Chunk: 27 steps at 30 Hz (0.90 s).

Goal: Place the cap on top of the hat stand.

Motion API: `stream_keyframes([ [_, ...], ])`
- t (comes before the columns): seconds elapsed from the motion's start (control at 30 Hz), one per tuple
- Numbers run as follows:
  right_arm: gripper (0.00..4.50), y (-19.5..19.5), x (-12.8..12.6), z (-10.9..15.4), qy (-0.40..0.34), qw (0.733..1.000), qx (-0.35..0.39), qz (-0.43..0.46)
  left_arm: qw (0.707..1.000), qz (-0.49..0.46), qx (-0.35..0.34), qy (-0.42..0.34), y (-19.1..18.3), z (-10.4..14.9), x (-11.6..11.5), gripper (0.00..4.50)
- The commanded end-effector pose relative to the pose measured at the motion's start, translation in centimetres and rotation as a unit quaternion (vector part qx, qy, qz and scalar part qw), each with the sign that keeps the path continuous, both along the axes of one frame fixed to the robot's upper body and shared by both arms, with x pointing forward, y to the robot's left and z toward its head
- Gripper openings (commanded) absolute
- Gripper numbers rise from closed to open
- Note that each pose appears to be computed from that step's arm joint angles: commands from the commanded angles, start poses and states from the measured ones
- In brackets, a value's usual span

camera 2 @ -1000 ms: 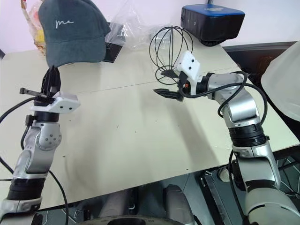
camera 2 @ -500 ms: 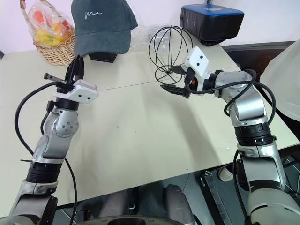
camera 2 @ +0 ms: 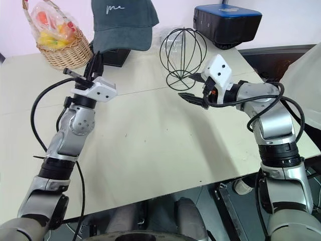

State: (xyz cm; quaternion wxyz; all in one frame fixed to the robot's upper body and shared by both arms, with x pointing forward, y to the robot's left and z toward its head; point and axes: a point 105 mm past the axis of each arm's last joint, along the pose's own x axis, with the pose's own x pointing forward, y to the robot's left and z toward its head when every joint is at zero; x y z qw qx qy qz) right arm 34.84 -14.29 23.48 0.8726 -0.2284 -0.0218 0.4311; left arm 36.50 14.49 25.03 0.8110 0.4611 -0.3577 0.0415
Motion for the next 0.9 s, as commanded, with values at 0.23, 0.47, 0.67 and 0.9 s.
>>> stream_keyframes([
  [0.23,3.49,-0.2,-0.7,1.8,-0.038,0.999,0.011,-0.004,0.998,-0.048,-0.002,-0.050,-2.8,2.2,-0.3,0.01],
  [0.47,3.49,-0.2,-0.7,1.7,-0.038,0.999,0.013,-0.004,0.996,-0.072,-0.004,-0.058,-4.6,2.8,0.0,0.01],
  [0.67,3.49,-0.3,-0.9,1.5,-0.037,0.999,0.013,-0.008,0.994,-0.091,-0.007,-0.060,-6.3,2.9,0.3,0.01],
  [0.9,3.49,-0.6,-1.0,1.4,-0.037,0.999,0.013,-0.017,0.992,-0.113,-0.005,-0.055,-8.8,2.6,0.6,0.01],
])
